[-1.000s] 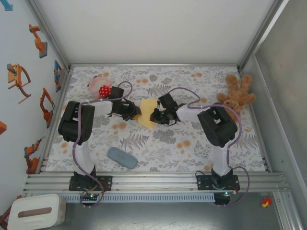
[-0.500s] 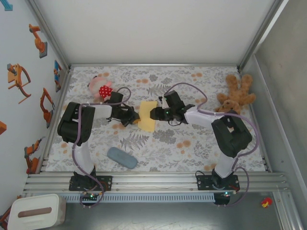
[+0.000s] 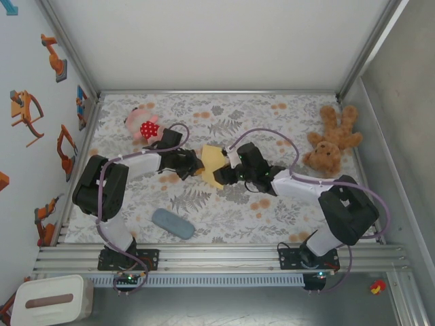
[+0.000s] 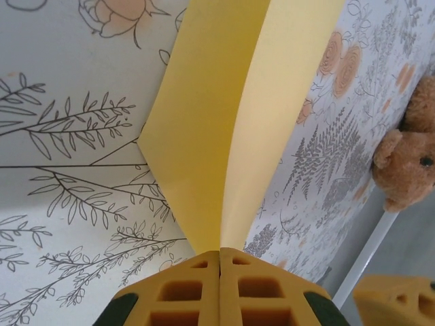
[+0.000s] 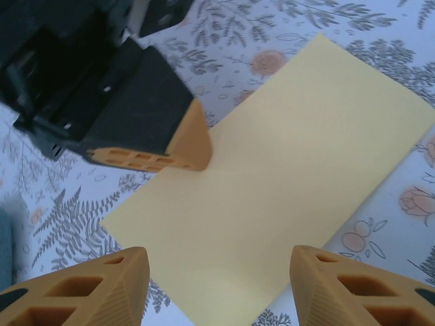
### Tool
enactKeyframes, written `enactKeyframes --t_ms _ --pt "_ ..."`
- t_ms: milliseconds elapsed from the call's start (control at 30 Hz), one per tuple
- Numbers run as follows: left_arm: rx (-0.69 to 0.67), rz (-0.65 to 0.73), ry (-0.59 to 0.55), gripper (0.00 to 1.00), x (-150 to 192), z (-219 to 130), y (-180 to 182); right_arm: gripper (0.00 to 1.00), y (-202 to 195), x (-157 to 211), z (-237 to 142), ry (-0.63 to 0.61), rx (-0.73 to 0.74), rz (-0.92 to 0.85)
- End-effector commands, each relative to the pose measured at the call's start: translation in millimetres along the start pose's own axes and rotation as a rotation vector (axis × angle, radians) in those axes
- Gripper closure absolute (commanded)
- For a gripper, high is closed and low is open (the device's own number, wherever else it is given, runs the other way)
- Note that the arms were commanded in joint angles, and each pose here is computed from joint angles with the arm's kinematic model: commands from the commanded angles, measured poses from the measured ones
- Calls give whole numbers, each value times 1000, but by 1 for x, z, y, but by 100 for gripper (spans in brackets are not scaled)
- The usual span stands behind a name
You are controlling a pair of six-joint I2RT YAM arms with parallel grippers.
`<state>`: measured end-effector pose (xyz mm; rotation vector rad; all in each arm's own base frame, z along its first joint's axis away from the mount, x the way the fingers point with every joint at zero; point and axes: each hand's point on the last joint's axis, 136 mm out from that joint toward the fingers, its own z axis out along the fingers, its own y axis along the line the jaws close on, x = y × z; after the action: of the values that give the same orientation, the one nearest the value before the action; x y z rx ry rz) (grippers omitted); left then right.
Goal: Fold a paper plane with a square sheet of paper (pick it up from the middle)
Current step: Third fold the triangle at the center of the table.
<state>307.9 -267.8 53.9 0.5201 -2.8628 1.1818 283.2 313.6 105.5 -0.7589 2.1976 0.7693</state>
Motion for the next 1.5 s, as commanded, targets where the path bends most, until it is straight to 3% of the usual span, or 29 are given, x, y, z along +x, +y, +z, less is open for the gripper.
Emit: enactKeyframes --t_ms 0,300,533,633,833,1067,1133,1200,1300,1400,1467 --pt "-32 -45 -16 97 1 -6 -3 44 16 -5 2 -49 -15 -203" --pt "-50 -65 -9 97 4 -3 -2 45 36 27 31 -3 -16 -389" --pt "-47 -67 -8 97 5 -3 -3 49 28 29 42 -19 30 -404" --pt "-47 -67 -6 96 5 -3 -4 53 25 27 45 -31 51 -411" --pt "-42 -62 -7 96 5 -5 -8 70 23 17 46 -54 76 -420" --pt "-45 -60 -6 96 6 -6 -8 73 31 16 48 -53 27 -417" --pt "-46 -61 -5 95 7 -6 -8 78 33 17 49 -49 16 -415" --pt "-45 -62 -6 92 7 -7 -8 87 35 19 49 -38 3 -413" --pt "-66 -52 -25 79 4 -13 -6 97 37 24 48 -24 -18 -402" --pt "-91 -41 -79 64 -6 -30 0 100 40 30 46 -12 -46 -376" --pt "-86 -25 -125 61 -15 -43 0 100 42 35 44 -3 -70 -351"
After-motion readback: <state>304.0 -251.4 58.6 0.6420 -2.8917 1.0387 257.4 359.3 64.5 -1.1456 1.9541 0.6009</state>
